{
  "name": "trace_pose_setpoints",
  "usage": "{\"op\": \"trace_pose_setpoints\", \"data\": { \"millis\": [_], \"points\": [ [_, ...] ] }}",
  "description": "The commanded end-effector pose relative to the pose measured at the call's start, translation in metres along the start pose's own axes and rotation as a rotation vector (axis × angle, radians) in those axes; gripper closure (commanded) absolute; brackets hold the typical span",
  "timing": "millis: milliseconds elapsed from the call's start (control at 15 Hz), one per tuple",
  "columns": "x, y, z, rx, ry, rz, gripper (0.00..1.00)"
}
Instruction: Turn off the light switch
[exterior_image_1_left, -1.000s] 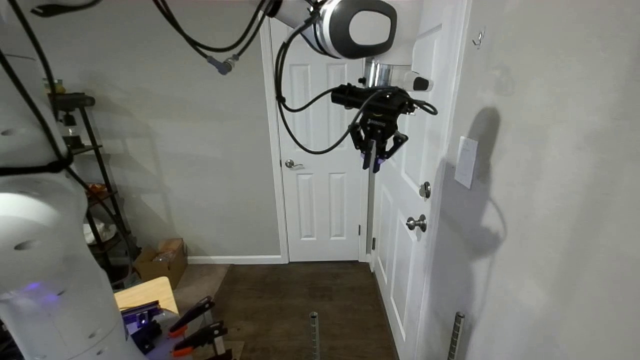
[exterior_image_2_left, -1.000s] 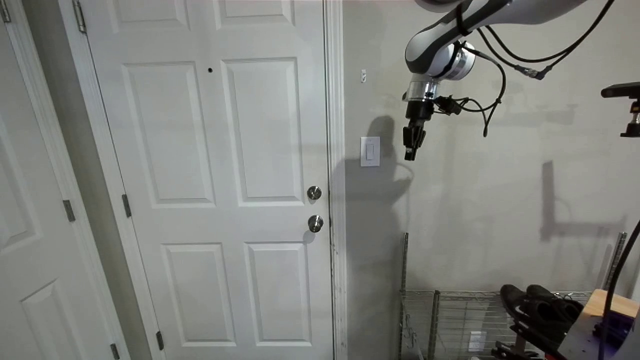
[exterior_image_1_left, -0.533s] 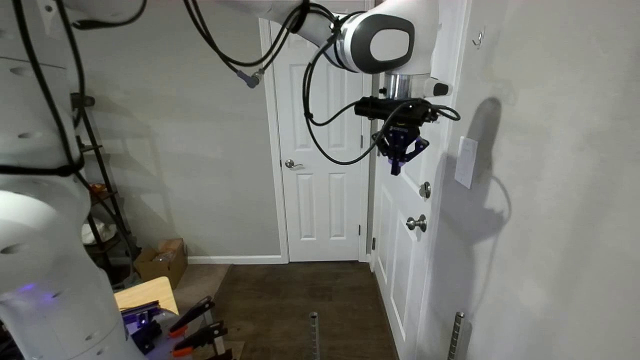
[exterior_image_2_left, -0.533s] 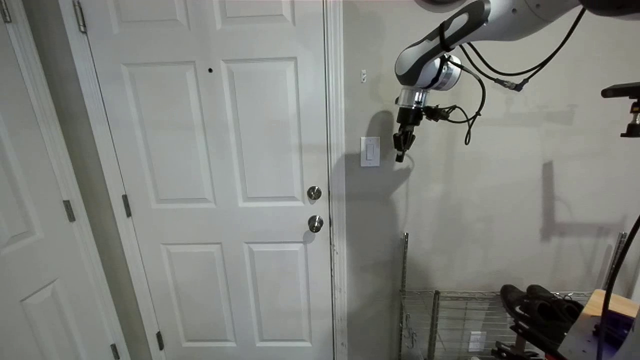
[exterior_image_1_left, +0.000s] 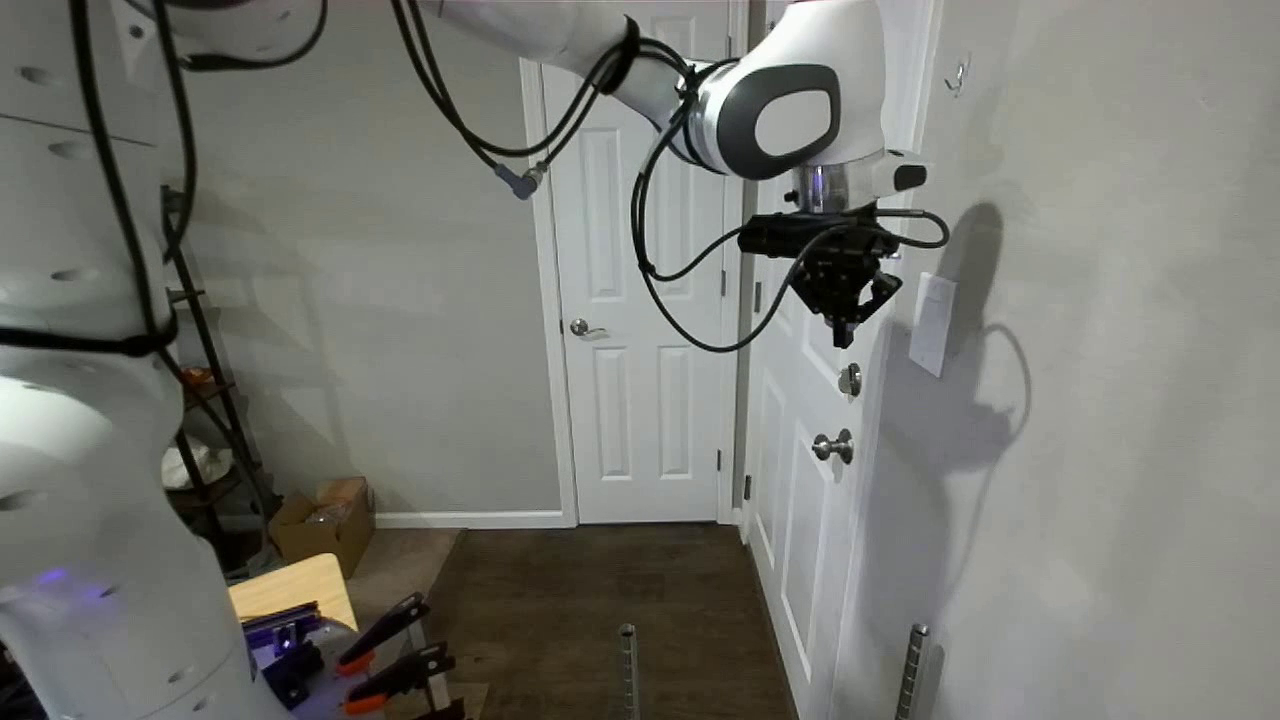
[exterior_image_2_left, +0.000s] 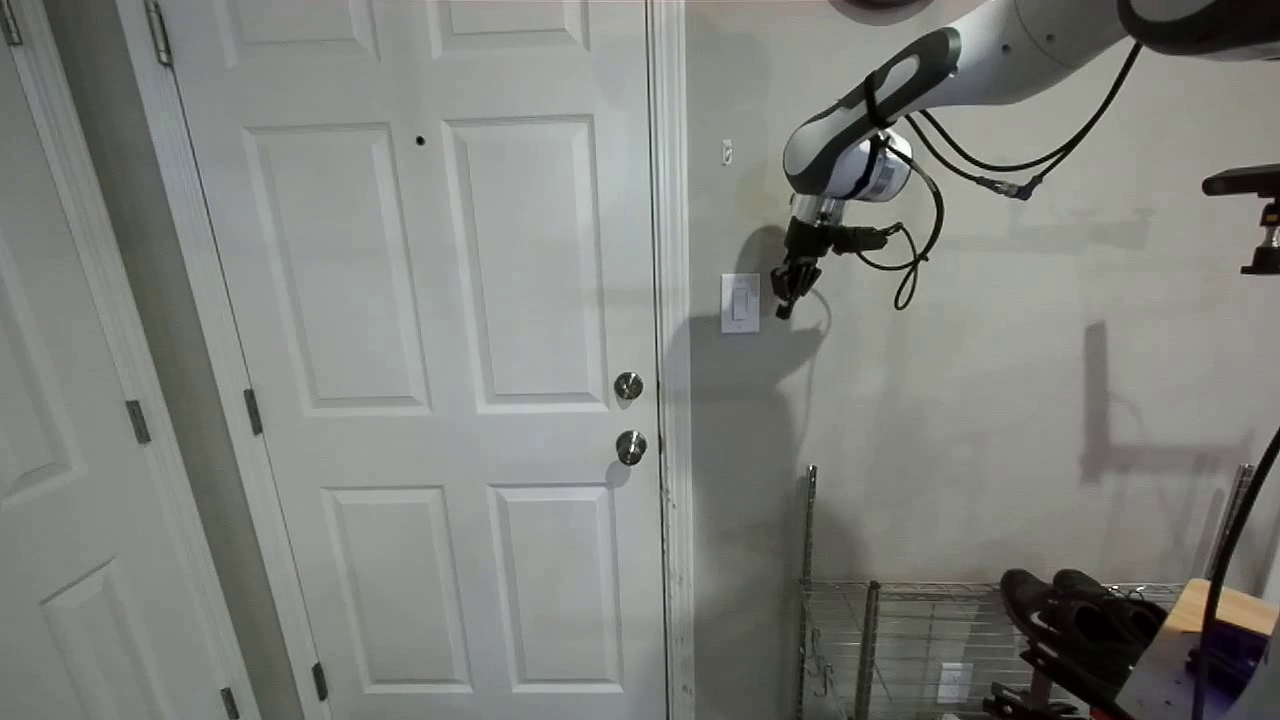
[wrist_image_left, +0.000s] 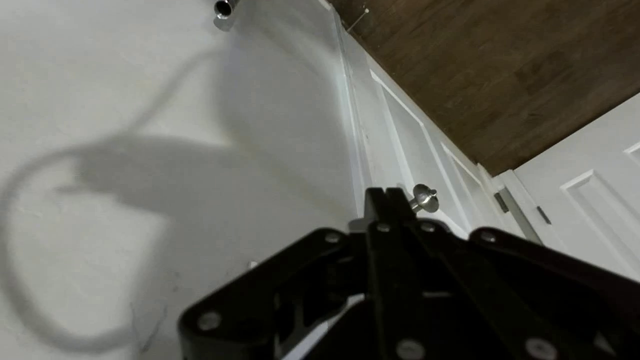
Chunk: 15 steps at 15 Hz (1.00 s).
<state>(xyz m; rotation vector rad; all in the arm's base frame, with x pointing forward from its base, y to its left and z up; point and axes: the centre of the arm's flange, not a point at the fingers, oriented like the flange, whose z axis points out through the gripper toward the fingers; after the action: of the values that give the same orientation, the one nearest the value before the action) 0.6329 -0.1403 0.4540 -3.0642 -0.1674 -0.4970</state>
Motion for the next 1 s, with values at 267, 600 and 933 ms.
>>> {"op": "trace_pose_setpoints", "data": {
  "millis": [267,600,933],
  "points": [
    [0.021,0.001,0.013,-0.083,0.127,0.155,0.95],
    [0.029,0.001,0.022,-0.201,0.160,0.212,0.95],
    [0.039,0.000,0.025,-0.280,0.189,0.190,0.95]
  ]
}}
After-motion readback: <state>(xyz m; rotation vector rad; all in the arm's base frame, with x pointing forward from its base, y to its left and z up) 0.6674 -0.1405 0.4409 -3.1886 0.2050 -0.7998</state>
